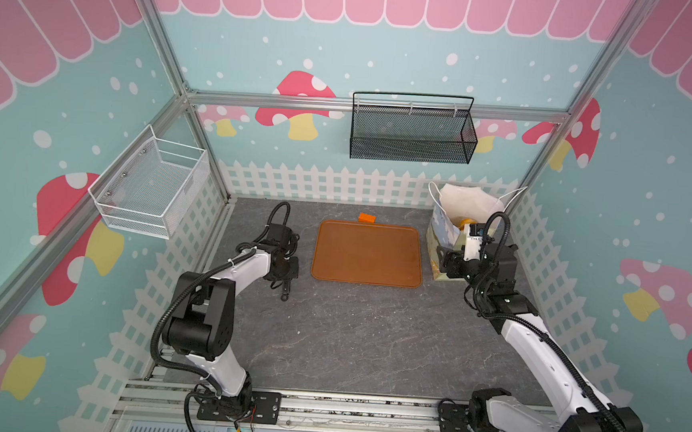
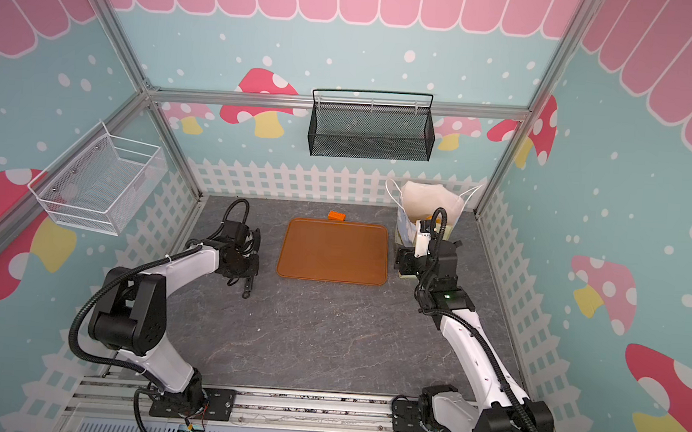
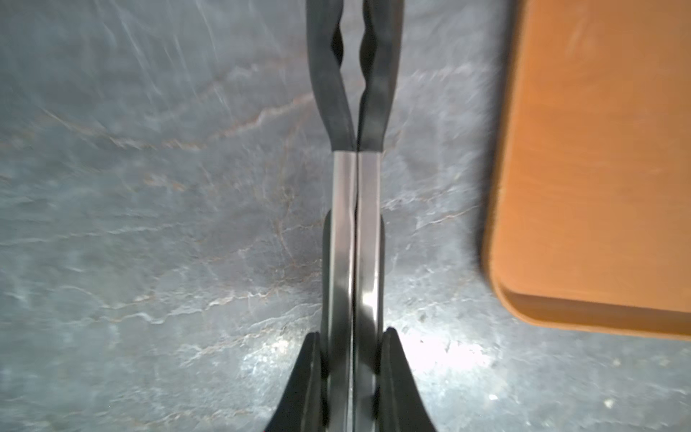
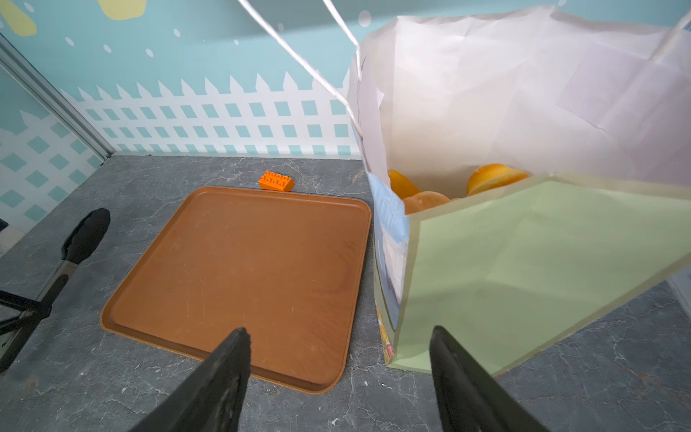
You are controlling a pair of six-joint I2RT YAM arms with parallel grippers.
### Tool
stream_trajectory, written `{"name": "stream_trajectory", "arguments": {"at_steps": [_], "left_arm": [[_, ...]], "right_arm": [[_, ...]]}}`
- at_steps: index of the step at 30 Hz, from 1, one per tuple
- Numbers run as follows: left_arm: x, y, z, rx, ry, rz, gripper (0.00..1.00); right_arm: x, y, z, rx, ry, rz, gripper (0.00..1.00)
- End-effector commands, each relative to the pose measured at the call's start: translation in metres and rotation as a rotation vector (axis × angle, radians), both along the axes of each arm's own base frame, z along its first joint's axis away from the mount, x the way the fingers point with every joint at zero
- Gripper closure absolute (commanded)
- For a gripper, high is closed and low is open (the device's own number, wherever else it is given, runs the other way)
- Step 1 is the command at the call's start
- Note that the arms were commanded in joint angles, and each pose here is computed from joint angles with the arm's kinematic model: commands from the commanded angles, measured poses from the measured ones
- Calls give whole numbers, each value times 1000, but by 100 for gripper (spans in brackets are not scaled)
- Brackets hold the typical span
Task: Take the fake bread out of the paper bag
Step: 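Grasp the metal tongs with the left gripper while the right reaches the bag, then lift the tongs with the left gripper while the right grasps the bag handle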
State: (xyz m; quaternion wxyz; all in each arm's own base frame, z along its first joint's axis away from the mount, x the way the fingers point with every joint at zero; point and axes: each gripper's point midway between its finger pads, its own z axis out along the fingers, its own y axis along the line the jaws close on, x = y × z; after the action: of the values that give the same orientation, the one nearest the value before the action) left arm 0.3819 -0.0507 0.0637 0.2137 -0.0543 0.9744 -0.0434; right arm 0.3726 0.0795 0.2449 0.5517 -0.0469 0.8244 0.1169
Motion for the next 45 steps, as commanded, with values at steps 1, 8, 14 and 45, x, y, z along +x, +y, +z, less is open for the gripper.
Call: {"name": "stream_trajectory", "arguments": {"at_steps": [1, 8, 14, 45], "left_arm": [[7, -4, 27, -13, -92, -46, 100], [1, -35, 83, -19, -254, -217, 100], [-13, -85, 130, -3, -430, -406, 100], [-34, -161, 158, -124, -642, -644, 100]], "right_arm": [[-1, 2, 23, 9, -32, 8, 23], [12, -48, 73, -171, 32, -208, 20], [20, -124, 108, -182, 166, -407, 16], [123, -165, 39, 17, 378, -343, 24]]}}
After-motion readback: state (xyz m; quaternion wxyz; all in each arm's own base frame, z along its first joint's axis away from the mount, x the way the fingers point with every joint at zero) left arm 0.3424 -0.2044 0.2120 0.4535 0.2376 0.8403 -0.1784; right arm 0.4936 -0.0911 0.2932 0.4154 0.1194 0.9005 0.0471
